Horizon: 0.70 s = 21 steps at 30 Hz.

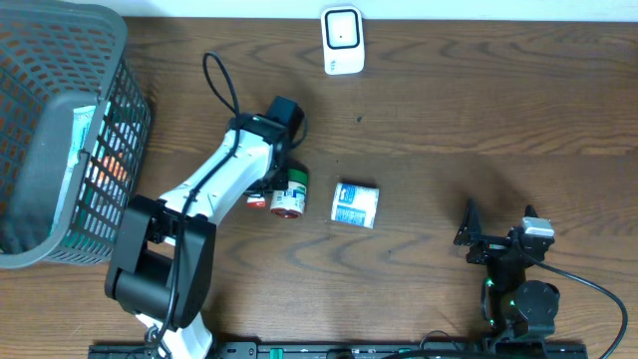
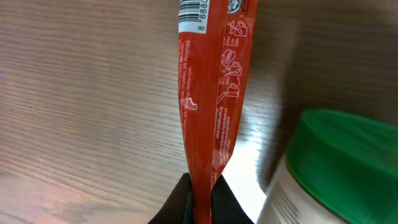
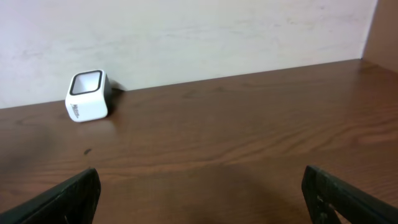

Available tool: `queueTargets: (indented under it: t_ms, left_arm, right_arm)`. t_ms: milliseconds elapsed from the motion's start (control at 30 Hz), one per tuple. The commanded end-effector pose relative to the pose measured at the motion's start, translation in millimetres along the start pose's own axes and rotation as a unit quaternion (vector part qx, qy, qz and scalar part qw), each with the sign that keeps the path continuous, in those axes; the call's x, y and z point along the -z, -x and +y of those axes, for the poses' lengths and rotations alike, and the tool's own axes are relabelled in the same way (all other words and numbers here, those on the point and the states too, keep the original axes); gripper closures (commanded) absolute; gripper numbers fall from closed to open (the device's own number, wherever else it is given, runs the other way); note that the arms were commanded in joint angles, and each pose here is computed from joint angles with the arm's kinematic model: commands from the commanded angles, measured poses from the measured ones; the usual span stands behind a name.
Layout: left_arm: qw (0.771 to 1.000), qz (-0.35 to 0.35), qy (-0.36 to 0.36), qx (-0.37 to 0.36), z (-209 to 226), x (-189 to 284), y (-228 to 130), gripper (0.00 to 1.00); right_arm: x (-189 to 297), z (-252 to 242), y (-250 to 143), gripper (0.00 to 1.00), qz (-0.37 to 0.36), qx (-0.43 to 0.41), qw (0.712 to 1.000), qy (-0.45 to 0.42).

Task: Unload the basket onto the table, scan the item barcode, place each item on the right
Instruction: 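Carry the red packet to the table beside the green-lidded jar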

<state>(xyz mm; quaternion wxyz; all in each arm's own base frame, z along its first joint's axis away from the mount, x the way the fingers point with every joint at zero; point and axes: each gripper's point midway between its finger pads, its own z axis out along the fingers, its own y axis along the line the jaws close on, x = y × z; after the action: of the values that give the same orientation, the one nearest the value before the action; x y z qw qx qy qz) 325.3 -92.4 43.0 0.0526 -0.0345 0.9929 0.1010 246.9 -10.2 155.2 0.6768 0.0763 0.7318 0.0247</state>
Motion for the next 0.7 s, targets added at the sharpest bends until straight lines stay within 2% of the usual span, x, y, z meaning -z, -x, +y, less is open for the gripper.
queueTargets:
  t_ms: [0,300,333,433,467,533,667]
  left_arm:
    - [1.0,0.001,0.015,0.015,12.5,-3.2,1.8,0.92]
    - [1.0,0.019,0.001,0.012,9.2,-3.4,-5.4,0.89]
    - [1.0,0.019,0.002,0.012,9.2,-3.4,-5.5,0.85]
    - [1.0,0.019,0.002,0.012,9.4,-3.4,-5.4,0.42]
    - [1.0,0.02,0.002,0.011,9.4,-3.4,-5.6,0.32]
    - [1.0,0.019,0.001,-0.004,9.3,-3.1,-5.4,0.29]
    - [1.0,0.018,0.001,-0.012,10.6,2.9,-4.8,0.3]
  right_arm:
    - [0.0,0.5,-1.3,0.01,0.002,0.008,1.0,0.0]
    - [0.0,0.5,-1.3,0.01,0.002,0.008,1.0,0.0]
    - [0.0,0.4,-1.3,0.01,0.002,0.008,1.0,0.0]
    - [0.0,0.5,-1.3,0.01,0.002,0.008,1.0,0.0]
    - [0.0,0.5,-1.3,0.01,0.002,0.008,1.0,0.0]
    - [0.0,0.5,-1.3,0.01,0.002,0.008,1.0,0.0]
    - [0.0,0.5,-1.3,0.01,0.002,0.008,1.0,0.0]
